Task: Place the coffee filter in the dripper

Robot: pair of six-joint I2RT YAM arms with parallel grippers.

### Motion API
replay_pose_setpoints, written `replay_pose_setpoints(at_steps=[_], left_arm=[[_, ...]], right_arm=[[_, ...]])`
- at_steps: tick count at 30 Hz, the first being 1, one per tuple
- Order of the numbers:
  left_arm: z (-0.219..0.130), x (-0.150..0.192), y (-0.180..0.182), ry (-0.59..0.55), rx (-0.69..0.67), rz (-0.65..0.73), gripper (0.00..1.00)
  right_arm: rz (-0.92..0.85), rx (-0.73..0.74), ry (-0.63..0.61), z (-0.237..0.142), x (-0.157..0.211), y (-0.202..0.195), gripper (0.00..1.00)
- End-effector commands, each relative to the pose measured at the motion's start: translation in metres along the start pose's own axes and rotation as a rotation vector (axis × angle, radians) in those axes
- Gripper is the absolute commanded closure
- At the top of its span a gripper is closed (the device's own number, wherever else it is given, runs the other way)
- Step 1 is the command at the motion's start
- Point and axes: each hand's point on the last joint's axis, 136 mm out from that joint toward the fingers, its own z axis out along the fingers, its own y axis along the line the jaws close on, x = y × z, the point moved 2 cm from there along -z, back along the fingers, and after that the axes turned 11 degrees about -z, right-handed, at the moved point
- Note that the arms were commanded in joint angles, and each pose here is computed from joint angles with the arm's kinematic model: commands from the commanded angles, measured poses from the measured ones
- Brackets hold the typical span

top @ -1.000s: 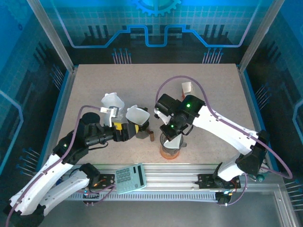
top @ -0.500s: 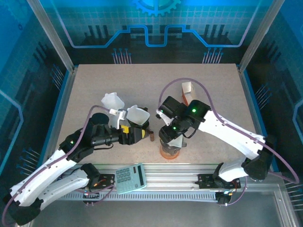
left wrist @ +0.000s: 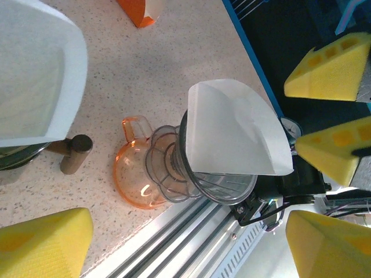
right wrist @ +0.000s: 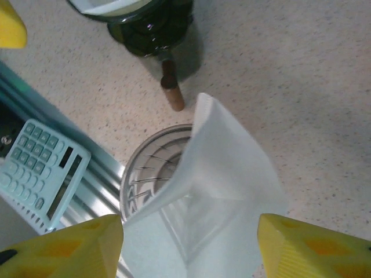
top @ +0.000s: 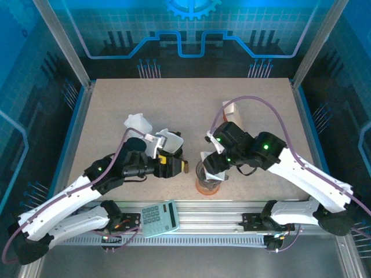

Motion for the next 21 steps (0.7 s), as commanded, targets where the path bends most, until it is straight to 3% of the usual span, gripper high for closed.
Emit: replay_pose_setpoints(at_steps=[1, 12, 17, 21], left_arm=[[0.000, -0.013, -0.019, -0.045, 0.034, 0.031, 0.11], [0.010, -0.019, -0.026, -0.058, 0.003, 0.051, 0.10], [-0.004, -0.031, -0.027, -0.122, -0.033, 0.074, 0.10], [-0.006, -0.034, -0.034, -0.126, -0.024, 0.087, 0.15]], right_arm=[[0.072, 0.079, -0.006, -0.003, 0.014, -0.022, 0.38], [0.144, -0.018, 0.013, 0.028, 0.025, -0.022, 0.51], [0.139, -0.047, 0.023, 0.034, 0.025, -0.017, 0.69], [0.128, -0.025, 0.013, 0.032, 0.024, -0.019, 0.85]])
